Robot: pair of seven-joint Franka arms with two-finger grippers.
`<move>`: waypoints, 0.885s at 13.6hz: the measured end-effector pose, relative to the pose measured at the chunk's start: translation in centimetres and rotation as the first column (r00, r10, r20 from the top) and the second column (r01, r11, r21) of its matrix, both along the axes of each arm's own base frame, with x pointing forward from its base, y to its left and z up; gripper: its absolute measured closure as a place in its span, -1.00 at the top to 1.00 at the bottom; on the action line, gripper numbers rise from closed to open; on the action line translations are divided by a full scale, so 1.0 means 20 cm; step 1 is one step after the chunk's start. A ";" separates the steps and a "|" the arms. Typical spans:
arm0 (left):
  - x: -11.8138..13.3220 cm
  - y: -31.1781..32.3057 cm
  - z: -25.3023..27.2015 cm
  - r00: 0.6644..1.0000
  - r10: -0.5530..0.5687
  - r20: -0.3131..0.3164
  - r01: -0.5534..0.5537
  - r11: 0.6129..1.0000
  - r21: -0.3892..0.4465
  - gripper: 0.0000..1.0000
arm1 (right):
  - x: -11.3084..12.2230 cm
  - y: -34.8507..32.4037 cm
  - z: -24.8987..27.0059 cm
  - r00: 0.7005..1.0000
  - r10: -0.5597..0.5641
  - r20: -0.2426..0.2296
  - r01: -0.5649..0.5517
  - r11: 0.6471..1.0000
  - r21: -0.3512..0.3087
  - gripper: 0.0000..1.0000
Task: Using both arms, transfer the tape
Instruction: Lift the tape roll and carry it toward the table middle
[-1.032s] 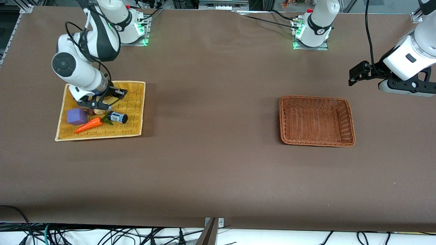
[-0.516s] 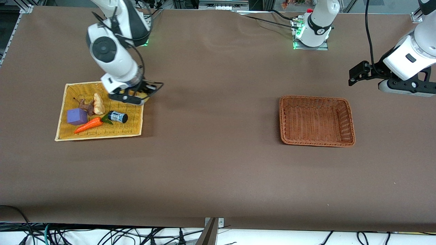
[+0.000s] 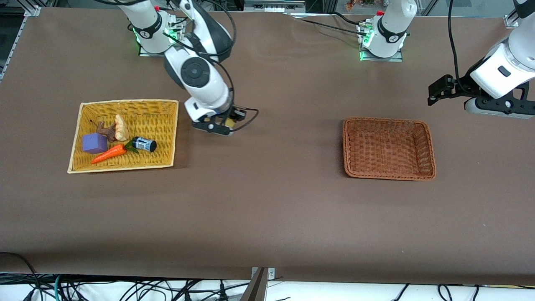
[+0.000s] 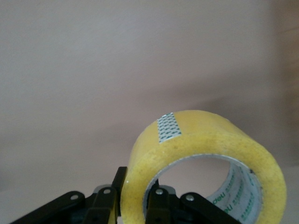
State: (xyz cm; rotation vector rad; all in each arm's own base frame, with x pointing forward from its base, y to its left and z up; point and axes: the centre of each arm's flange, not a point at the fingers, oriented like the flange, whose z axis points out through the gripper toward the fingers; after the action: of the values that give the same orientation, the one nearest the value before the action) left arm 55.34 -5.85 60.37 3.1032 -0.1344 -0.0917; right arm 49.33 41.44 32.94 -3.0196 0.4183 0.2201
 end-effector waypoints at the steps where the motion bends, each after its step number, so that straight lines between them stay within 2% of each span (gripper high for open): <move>1: 0.00 0.00 0.00 1.000 0.000 0.000 0.000 1.000 0.000 1.00 | 0.00 0.07 -0.04 1.000 0.001 -0.010 0.000 1.000 0.008 -0.56; 3: 0.00 0.00 0.00 1.000 0.000 0.000 0.000 1.000 0.000 1.00 | -0.02 0.20 -0.13 1.000 -0.002 -0.013 0.002 1.000 0.021 -0.56; 6: 0.00 0.00 0.00 1.000 0.000 0.000 0.000 1.000 0.000 1.00 | -0.06 0.29 -0.32 1.000 0.020 -0.010 -0.020 1.000 -0.013 -0.56; 12: 0.00 0.00 0.00 1.000 0.000 0.000 0.000 1.000 0.000 1.00 | -0.18 0.45 -0.66 1.000 0.027 -0.015 -0.027 0.999 -0.024 -0.56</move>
State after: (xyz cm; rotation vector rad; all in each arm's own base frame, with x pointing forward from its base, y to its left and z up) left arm 55.35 -5.86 60.39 3.1032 -0.1348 -0.0911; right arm 45.66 50.41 19.78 -3.0510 0.3843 0.2407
